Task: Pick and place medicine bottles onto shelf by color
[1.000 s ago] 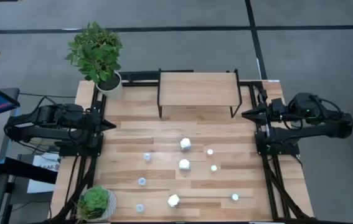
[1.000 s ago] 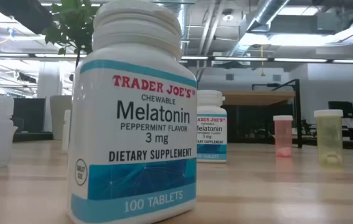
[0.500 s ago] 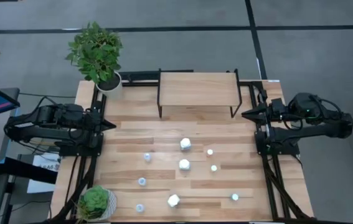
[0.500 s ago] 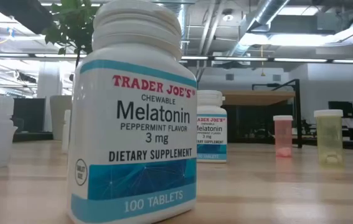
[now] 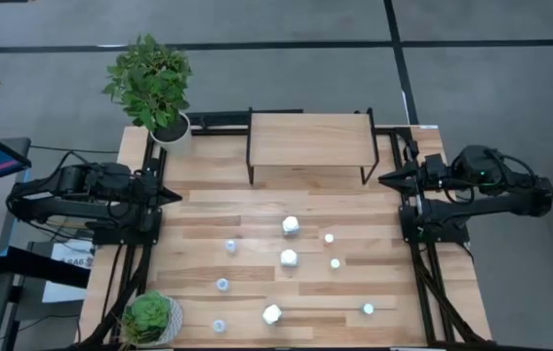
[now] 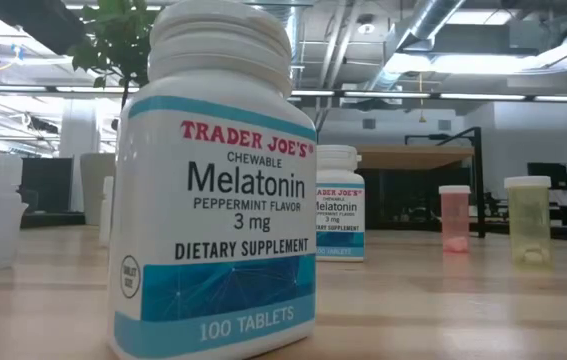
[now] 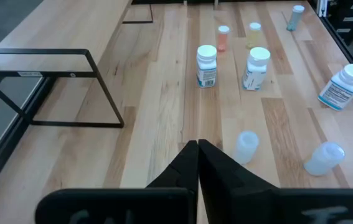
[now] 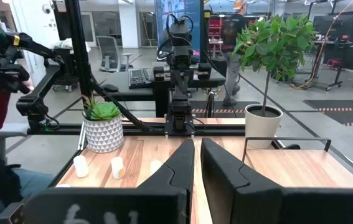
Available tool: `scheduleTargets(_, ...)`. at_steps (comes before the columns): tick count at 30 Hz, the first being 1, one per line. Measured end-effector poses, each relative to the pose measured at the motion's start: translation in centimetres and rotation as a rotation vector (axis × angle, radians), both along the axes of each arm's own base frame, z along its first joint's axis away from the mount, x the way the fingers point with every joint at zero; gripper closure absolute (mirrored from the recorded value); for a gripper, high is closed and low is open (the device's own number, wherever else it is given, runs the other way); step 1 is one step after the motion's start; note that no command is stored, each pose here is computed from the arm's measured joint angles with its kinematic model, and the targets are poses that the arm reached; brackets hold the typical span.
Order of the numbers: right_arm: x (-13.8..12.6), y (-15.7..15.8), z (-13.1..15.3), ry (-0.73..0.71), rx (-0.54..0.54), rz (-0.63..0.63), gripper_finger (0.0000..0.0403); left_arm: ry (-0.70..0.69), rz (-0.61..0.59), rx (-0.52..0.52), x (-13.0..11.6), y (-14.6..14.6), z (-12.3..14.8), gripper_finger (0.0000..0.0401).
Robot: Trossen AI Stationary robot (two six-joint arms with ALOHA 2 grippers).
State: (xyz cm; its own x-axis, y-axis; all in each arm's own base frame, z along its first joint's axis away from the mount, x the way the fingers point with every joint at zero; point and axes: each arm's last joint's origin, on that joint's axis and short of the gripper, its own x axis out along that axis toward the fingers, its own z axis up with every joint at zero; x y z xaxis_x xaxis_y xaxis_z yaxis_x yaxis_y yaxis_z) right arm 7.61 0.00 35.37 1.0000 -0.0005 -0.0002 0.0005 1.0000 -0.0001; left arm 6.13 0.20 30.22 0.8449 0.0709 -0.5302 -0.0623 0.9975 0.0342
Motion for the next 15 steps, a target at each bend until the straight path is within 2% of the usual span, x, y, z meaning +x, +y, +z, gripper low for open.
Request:
scheduleTargets(9,-0.01,0.00,0.00,0.000,0.000,0.000,0.0347,-0.009,0.001,-0.002,0.06,0.00,0.06,0.0401)
scheduleTargets(15,0.00,0.00,0.00,0.000,0.000,0.000,0.0347,-0.095,0.006,-0.014,0.47,0.00,0.77,0.0401)
